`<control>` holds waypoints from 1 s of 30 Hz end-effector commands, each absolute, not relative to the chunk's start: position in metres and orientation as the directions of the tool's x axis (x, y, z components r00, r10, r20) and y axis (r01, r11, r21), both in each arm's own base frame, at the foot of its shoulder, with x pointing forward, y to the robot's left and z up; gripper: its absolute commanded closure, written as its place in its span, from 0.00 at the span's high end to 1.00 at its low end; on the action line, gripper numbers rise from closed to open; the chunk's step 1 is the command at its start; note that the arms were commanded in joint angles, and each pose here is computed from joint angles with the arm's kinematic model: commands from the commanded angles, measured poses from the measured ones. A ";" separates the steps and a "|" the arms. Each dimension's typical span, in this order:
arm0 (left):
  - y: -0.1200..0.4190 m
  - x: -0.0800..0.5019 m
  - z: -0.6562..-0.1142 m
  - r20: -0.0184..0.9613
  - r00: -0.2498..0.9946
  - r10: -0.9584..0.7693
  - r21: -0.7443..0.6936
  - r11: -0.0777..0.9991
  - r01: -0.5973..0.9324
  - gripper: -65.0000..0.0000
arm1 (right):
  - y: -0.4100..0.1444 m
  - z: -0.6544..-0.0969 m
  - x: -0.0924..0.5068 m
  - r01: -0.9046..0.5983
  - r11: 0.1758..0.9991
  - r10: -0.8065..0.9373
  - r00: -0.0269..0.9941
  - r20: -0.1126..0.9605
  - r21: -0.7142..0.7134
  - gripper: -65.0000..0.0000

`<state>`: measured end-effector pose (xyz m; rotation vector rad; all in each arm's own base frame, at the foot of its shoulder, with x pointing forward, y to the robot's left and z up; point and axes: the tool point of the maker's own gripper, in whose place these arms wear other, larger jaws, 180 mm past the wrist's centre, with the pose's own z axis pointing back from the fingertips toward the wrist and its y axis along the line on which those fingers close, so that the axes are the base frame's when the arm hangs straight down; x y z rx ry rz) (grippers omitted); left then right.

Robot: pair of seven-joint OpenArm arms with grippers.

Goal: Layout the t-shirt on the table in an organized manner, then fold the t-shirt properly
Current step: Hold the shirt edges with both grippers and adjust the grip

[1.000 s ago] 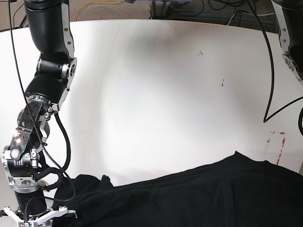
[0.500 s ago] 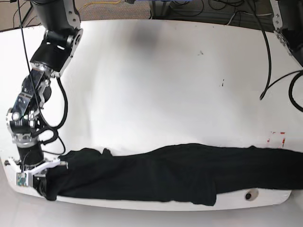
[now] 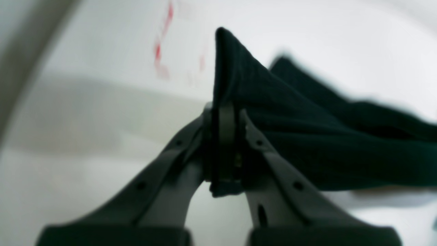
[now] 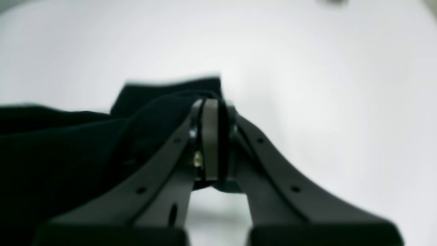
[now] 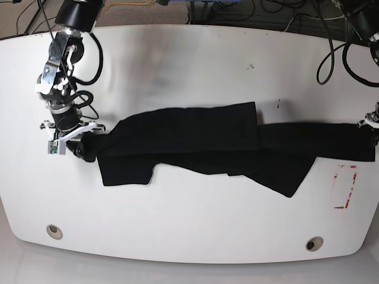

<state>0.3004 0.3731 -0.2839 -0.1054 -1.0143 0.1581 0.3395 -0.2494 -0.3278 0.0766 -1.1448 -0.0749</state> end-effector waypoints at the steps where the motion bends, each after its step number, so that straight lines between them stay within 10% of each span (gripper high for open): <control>1: 0.381 0.292 -0.280 0.845 0.523 0.113 -0.094 0.994 -0.063 0.00 | -0.248 -0.320 0.335 0.024 0.993 -0.115 0.363 0.925 0.115 0.00; 13: 0.379 0.234 -0.339 0.732 0.680 -0.029 0.044 0.999 -0.004 0.00 | -0.225 -0.377 0.276 0.059 0.982 -0.182 0.503 0.845 0.177 0.03; 23: 0.375 0.212 -0.353 0.675 0.731 -0.100 0.074 0.995 0.068 0.00 | -0.207 -0.397 0.243 0.080 0.974 -0.222 0.558 0.800 0.214 0.46; 30: 0.374 0.206 -0.356 0.662 0.742 -0.104 0.073 0.995 0.074 0.00 | -0.203 -0.393 0.225 0.076 0.975 -0.216 0.567 0.795 0.211 0.55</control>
